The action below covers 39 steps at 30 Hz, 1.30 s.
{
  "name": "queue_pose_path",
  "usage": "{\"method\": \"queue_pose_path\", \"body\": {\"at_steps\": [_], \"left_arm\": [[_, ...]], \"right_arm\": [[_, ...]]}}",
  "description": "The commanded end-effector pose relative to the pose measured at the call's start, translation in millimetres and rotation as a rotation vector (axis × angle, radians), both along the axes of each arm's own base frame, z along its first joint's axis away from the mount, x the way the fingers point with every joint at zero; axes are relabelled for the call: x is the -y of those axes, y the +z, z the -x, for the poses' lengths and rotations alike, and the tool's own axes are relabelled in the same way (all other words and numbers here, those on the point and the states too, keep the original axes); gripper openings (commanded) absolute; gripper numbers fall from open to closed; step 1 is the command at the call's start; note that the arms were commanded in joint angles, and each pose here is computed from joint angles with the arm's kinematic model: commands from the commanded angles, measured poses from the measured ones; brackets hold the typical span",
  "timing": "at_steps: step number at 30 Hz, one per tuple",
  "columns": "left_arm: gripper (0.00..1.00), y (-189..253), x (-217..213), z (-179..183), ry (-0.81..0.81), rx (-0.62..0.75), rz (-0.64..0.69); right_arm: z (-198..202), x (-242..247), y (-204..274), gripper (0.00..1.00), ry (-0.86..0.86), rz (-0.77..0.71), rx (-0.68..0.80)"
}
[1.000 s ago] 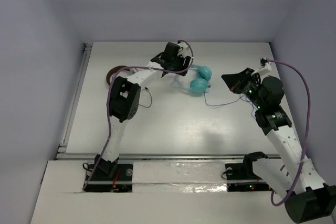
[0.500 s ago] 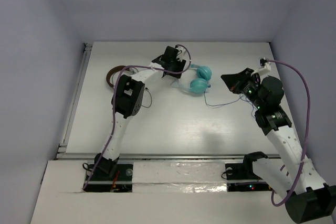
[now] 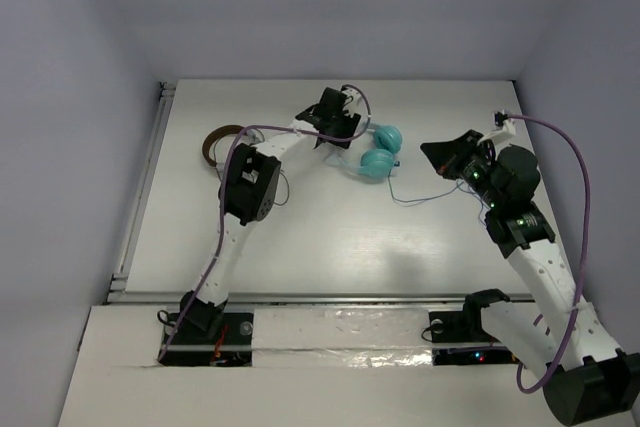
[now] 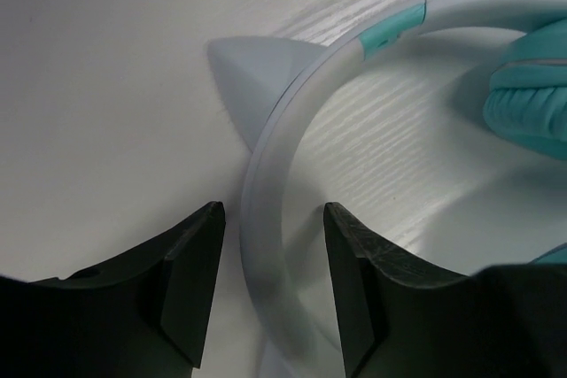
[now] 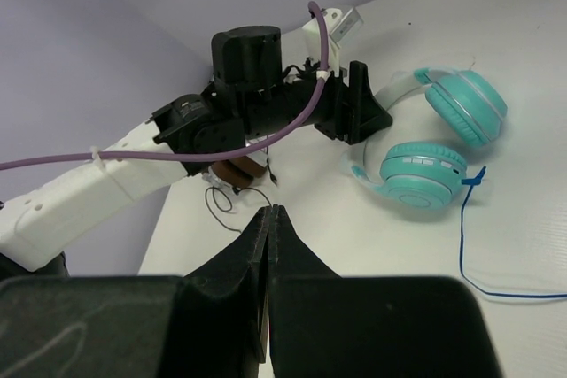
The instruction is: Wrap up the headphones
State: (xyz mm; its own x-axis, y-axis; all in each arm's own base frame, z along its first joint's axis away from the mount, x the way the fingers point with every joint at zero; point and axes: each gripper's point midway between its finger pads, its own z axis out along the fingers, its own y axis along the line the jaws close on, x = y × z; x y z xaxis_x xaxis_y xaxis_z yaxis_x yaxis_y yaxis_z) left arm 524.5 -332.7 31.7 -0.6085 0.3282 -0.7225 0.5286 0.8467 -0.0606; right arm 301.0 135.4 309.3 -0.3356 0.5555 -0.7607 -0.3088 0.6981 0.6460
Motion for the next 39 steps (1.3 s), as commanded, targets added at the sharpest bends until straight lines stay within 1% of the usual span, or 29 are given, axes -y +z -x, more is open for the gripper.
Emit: {"method": "queue_pose_path", "body": {"at_steps": [1,2,5,6,8,9,11,14,15,17,18,20,21,23,24,26,27,29,31,32,33,35,36,39], "left_arm": [[0.45,-12.4,7.2,2.1,-0.015,-0.024,-0.014],[0.43,-12.6,10.6,3.9,-0.017,-0.021,-0.022],[0.33,-22.8,8.7,5.3,-0.015,-0.036,-0.036],[0.2,-25.9,7.6,5.9,-0.013,-0.04,-0.041],[0.05,-28.2,4.9,6.1,-0.006,-0.038,-0.052],[0.0,-27.8,1.2,6.4,0.005,-0.034,-0.065],[0.0,-24.9,-1.7,7.9,0.006,-0.027,-0.072],[0.0,8.3,-1.4,8.6,0.001,-0.002,-0.055],[0.0,37.4,-0.2,6.1,0.002,0.035,-0.033],[0.0,68.1,-2.6,8.6,0.014,0.058,-0.015],[0.0,106.2,-2.3,11.0,0.029,0.097,0.034],[0.0,141.7,-6.2,16.9,0.021,0.121,0.079],[0.0,178.4,-8.6,20.8,0.021,0.167,0.108],[0.0,213.2,-21.3,25.1,0.04,0.199,0.117],[0.0,241.0,-25.3,32.3,0.042,0.233,0.145],[0.0,264.3,-42.4,34.0,0.089,0.23,0.206],[0.0,285.6,-50.5,39.1,0.098,0.253,0.237],[0.0,304.2,-65.8,39.2,0.14,0.267,0.285],[0.0,323.7,-73.9,46.3,0.137,0.276,0.338],[0.0,330.7,-80.3,47.2,0.145,0.271,0.368],[0.0,342.1,-85.3,51.8,0.147,0.283,0.388],[0.0,348.2,-87.6,56.4,0.144,0.276,0.414],[0.0,352.8,-99.0,54.5,0.173,0.275,0.427],[0.0,353.4,-107.8,56.6,0.189,0.245,0.445]], "right_arm": [[-1.4,-1.6,3.8,0.0,0.003,-0.002,0.028],[-1.5,-1.4,3.8,0.0,0.002,-0.002,0.028],[-0.6,-0.7,5.4,0.0,-0.001,-0.004,0.032],[-0.3,-0.2,5.5,0.0,-0.004,-0.004,0.033],[-0.3,-0.1,5.5,0.0,-0.004,-0.004,0.033],[-0.3,-0.2,5.2,0.0,-0.004,-0.005,0.033],[-2.0,-0.3,2.2,0.0,-0.006,-0.004,0.028],[-5.2,-0.5,-0.8,0.0,-0.009,-0.005,0.033],[-7.1,-1.7,-8.2,0.01,-0.004,-0.004,0.019],[-9.9,-5.2,-8.9,0.03,0.012,-0.01,0.029],[-11.7,-10.9,-15.0,0.04,0.046,-0.004,0.019],[-16.4,-15.2,-19.0,0.07,0.066,-0.006,0.024],[-16.9,-19.6,-20.0,0.11,0.094,-0.006,0.023],[-23.5,-23.8,-21.3,0.16,0.114,0.005,0.021],[-24.8,-24.9,-20.3,0.19,0.123,0.016,0.028],[-27.8,-27.1,-13.7,0.23,0.137,0.031,0.046],[-26.8,-29.4,-12.6,0.3,0.158,0.043,0.055],[-25.3,-34.6,-9.3,0.38,0.201,0.064,0.068],[-24.2,-37.9,-9.5,0.49,0.229,0.076,0.078],[-24.5,-39.3,-8.9,0.57,0.238,0.077,0.089],[-23.8,-39.7,-8.7,0.62,0.246,0.089,0.096],[-24.2,-38.5,-7.2,0.75,0.241,0.102,0.105],[-25.1,-37.3,-5.2,0.84,0.235,0.114,0.116],[-28.0,-37.0,-1.2,0.87,0.236,0.139,0.131]]}}
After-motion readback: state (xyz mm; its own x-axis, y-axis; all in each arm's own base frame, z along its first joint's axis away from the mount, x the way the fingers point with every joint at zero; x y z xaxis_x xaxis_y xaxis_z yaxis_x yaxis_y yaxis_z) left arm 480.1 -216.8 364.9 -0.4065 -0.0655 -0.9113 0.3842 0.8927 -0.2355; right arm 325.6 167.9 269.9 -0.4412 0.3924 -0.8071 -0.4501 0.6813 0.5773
